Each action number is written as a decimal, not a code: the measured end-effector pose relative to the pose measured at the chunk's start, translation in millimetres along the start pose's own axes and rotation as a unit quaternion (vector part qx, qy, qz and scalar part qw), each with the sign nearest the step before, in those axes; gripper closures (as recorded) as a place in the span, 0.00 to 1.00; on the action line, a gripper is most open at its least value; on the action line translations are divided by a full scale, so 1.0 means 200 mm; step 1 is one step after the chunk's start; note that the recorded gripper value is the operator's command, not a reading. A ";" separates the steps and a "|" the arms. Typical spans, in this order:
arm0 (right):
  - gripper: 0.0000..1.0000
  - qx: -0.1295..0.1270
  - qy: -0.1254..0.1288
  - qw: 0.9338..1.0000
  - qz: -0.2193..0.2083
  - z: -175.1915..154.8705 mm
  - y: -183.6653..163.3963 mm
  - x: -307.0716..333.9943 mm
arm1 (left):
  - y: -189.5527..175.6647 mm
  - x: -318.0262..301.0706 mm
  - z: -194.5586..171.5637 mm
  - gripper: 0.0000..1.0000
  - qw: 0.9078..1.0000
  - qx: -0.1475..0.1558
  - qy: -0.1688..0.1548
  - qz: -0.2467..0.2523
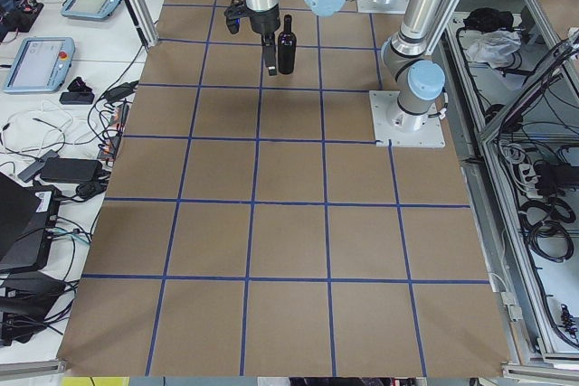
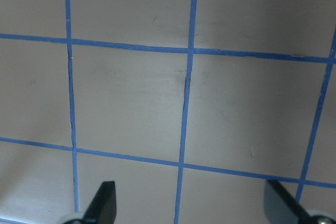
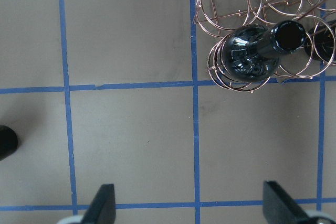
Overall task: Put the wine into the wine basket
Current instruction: 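Raise the left gripper away while the right gripper lifts off the rack, then reach the right gripper over the standing bottle's neck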
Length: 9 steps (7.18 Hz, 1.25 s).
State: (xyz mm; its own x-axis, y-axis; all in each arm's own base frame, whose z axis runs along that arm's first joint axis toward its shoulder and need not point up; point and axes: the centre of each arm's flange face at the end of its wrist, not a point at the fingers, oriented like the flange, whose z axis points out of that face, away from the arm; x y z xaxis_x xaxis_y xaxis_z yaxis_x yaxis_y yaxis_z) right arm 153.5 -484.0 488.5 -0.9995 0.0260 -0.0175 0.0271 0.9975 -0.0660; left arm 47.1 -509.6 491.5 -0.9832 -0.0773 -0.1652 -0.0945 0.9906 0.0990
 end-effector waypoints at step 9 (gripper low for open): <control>0.00 0.030 -0.011 0.994 0.106 0.11 0.14 -1.32 | 0.01 0.01 -0.01 0.00 1.000 0.003 0.006 -0.001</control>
State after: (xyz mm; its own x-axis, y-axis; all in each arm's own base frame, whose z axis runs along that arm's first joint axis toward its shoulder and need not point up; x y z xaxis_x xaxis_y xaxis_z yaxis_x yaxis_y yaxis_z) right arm 417.6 -464.6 469.4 -0.9706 0.2334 -0.0587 0.2389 0.9638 -0.1185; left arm 45.5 -508.9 492.9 -0.9850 -0.0796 -0.1529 -0.0946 0.9911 0.0933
